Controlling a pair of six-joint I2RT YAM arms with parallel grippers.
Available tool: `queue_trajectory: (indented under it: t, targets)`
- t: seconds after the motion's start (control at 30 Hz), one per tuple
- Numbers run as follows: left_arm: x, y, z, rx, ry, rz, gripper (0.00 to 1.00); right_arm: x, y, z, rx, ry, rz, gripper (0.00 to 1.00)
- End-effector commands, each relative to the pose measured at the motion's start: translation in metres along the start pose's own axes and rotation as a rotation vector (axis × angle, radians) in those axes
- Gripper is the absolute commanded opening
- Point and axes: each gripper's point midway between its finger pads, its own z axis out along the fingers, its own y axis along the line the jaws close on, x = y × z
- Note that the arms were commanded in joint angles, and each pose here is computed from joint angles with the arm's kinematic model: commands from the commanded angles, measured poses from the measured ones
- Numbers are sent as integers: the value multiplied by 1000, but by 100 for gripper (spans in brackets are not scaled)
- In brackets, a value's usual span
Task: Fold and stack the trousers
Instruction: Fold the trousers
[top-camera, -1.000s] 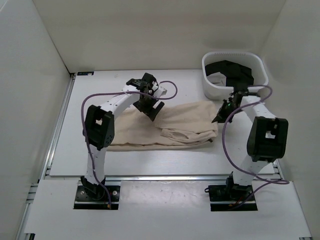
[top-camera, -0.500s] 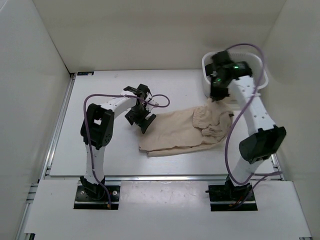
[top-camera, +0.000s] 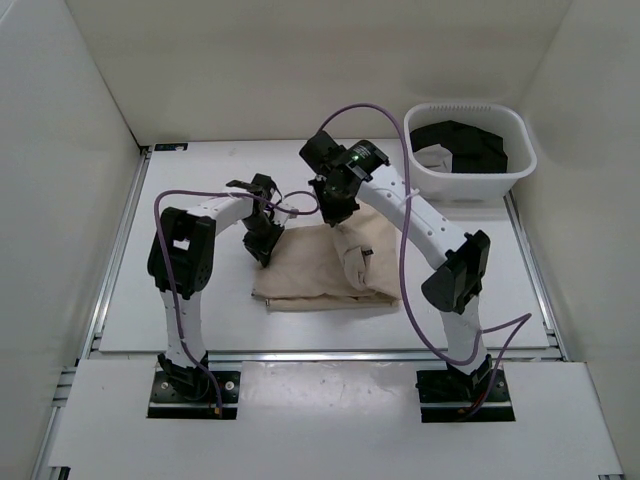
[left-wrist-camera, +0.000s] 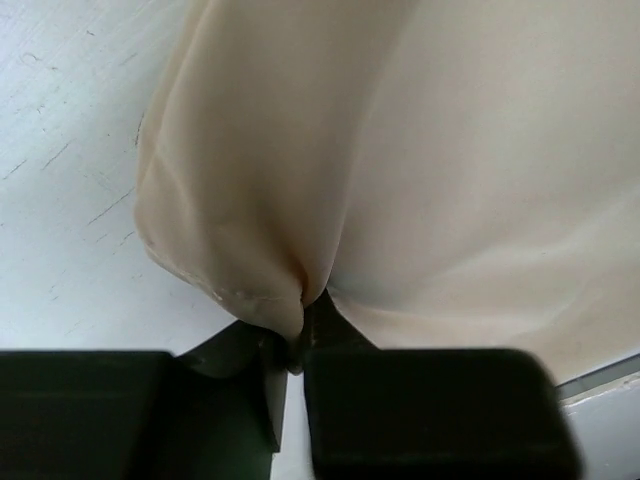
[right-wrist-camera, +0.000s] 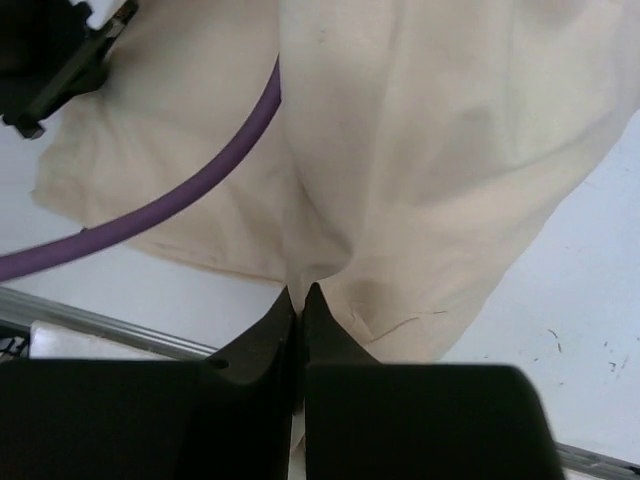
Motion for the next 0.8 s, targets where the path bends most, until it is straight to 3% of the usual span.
queue_trajectory:
  t: [0.0,0.03,0.23,0.43,0.5,0.63,0.7,0.77]
  targets:
    - [-2,-1,26,56,-8,17,19,2,30,-10,-132,-10,-13,0]
    - [-3,-2,28,69,-1,24,14,4,43,-11,-157,-9,-34,0]
    - [-12,4,13,38,-36,24,14,-24,108,-17,-366,-100,-9,0]
    - [-21,16,1,6,-64,1,14,-8,123,18,-395,-29,-6,0]
    - [-28,33,-5,-47,-72,-45,19,-3,131,33,-404,-15,-5,0]
    - [-33,57,-21,-73,-105,-136,40,1,136,54,-385,-4,-21,0]
    - [-34,61,-28,-62,-126,-152,40,4,141,59,-390,-4,-29,0]
    - [-30,58,-24,-49,-116,-154,31,1,145,69,-399,-19,-19,0]
